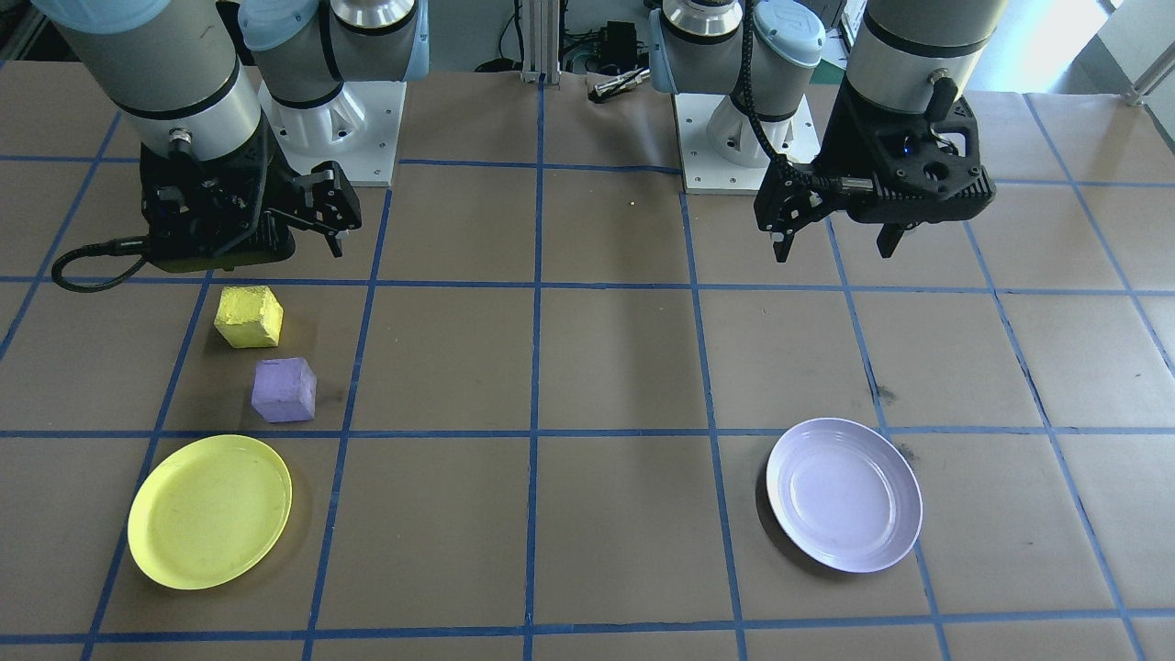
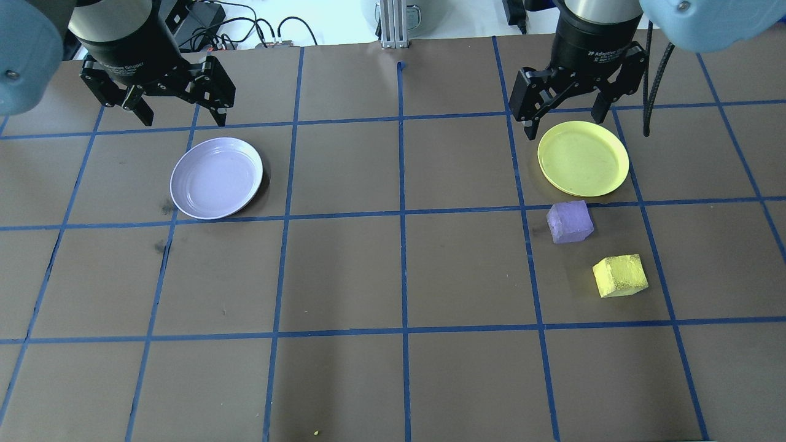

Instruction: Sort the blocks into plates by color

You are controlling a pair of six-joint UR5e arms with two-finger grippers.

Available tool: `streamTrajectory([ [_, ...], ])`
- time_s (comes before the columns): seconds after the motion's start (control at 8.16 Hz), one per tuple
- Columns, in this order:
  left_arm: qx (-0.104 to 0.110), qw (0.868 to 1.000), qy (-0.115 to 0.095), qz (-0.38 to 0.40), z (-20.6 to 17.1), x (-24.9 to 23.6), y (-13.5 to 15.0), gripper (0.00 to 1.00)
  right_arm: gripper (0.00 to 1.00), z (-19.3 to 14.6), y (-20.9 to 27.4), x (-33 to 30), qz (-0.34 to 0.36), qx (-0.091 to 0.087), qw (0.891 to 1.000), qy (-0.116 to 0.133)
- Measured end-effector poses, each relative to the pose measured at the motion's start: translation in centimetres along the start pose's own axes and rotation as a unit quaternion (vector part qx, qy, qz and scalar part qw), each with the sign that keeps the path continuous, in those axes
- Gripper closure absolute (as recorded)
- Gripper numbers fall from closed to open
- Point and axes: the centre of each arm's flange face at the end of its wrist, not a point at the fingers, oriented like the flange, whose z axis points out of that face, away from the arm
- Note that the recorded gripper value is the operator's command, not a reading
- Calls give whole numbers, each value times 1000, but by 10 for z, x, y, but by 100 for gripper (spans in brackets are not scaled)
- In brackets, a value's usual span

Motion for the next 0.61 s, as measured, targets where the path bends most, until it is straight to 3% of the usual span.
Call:
streamTrajectory([
  [0.61, 0, 1000, 1, 0, 1, 0, -3, 0, 0, 30, 5, 21, 9, -19, 1000, 0],
])
